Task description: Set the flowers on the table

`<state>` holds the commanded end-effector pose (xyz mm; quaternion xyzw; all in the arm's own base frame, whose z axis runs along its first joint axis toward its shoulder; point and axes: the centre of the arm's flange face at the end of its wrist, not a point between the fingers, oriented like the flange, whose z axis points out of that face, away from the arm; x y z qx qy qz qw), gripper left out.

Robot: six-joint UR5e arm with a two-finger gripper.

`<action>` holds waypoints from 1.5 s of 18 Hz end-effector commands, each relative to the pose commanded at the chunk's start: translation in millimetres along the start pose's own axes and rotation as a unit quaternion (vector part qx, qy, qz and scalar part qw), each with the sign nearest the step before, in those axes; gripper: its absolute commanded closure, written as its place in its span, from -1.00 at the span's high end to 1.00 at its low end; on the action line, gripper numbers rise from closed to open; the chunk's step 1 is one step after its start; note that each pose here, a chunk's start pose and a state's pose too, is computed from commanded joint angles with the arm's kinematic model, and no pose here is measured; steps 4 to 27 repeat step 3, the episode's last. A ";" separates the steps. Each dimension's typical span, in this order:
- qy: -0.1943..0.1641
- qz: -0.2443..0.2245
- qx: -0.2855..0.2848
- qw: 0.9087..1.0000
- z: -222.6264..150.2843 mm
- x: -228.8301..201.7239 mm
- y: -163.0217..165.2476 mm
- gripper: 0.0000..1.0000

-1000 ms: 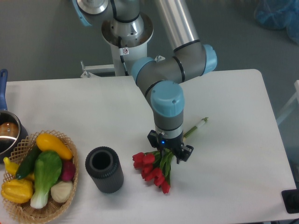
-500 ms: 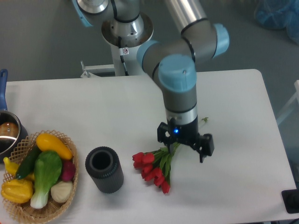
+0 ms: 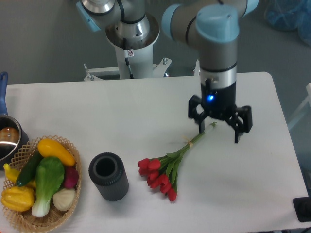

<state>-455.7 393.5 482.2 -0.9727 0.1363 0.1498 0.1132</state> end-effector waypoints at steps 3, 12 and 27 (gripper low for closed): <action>0.011 0.021 -0.007 1.000 -23.5 3.4 23.5 1.00; 0.011 0.021 -0.007 1.000 -23.5 3.4 23.5 1.00; 0.011 0.021 -0.007 1.000 -23.5 3.4 23.5 1.00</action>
